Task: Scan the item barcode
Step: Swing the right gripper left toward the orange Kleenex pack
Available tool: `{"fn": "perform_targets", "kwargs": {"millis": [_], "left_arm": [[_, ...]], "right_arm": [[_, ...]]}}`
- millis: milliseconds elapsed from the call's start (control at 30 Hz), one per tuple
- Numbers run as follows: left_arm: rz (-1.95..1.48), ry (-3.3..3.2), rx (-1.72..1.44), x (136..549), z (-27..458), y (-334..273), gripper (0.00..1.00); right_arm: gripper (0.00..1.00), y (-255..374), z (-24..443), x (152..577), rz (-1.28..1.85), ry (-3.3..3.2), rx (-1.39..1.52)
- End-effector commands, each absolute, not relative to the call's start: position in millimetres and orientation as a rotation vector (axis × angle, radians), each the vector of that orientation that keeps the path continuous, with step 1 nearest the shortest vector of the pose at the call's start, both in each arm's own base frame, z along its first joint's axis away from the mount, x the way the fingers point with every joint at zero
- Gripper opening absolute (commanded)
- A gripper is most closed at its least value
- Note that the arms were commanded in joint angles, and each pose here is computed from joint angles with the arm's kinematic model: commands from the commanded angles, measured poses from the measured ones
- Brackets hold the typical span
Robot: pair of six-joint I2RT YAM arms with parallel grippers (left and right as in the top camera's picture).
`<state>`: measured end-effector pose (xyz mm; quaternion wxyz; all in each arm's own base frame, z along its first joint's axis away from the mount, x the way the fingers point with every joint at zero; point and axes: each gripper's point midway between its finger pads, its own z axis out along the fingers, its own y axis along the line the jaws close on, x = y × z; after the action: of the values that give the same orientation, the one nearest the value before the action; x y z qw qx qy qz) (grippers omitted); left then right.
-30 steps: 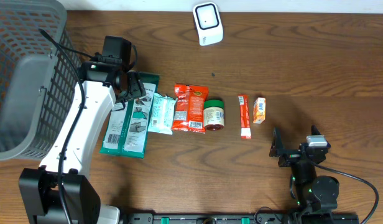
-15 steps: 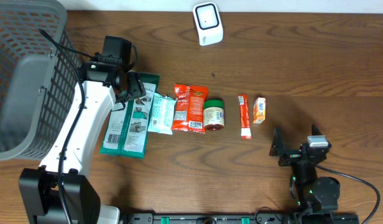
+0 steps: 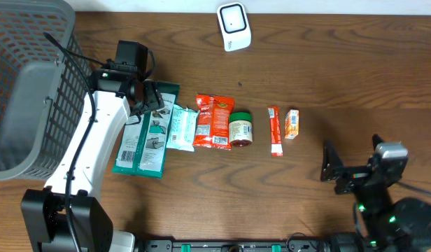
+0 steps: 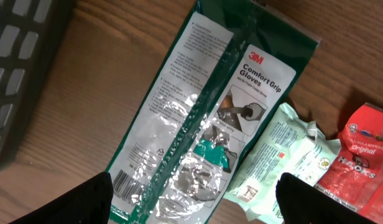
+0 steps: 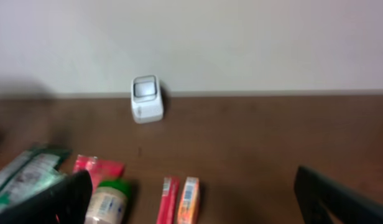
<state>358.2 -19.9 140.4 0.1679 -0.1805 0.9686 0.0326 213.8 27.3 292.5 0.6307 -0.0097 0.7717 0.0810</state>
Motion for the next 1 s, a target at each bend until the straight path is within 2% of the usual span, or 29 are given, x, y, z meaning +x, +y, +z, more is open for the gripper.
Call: {"fn": "perform_targets", "kwargs": {"millis": [0,200,333,367,400,433,533,700,733,767,833,900,933,967], "left_arm": [[0.106,2.763,-0.506,357,139,-19,0.84],[0.106,2.763,-0.506,357,139,-19,0.84],[0.106,2.763,-0.506,357,139,-19,0.84],[0.106,2.763,-0.506,357,139,-19,0.84],[0.106,2.763,-0.506,357,139,-19,0.84],[0.106,2.763,-0.506,357,139,-19,0.84],[0.106,2.763,-0.506,357,139,-19,0.84],[0.106,2.763,-0.506,357,139,-19,0.84],[0.106,2.763,-0.506,357,139,-19,0.84],[0.106,2.763,-0.506,357,139,-19,0.84],[0.106,2.763,-0.506,357,139,-19,0.84],[0.106,2.763,-0.506,357,139,-19,0.84],[0.106,2.763,-0.506,357,139,-19,0.84],[0.106,2.763,-0.506,357,139,-19,0.84]], "right_arm": [[0.99,38,320,217,0.245,1.876,-0.047],[0.99,54,322,225,0.338,2.159,-0.083],[0.99,96,328,230,0.621,2.208,-0.217],[0.90,106,322,228,0.695,2.234,-0.260],[0.53,107,319,230,0.692,2.245,-0.280],[0.02,103,314,234,0.669,2.270,-0.253],[0.01,78,291,241,0.567,2.397,0.048],[0.02,73,278,241,0.517,2.464,0.041],[0.08,73,277,242,0.515,2.474,0.045],[0.22,73,277,244,0.517,2.485,0.051],[0.41,74,274,247,0.517,2.517,0.059],[0.54,74,269,250,0.515,2.565,0.067],[0.68,74,265,252,0.513,2.598,0.067],[0.76,75,261,252,0.511,2.633,0.067]]}}
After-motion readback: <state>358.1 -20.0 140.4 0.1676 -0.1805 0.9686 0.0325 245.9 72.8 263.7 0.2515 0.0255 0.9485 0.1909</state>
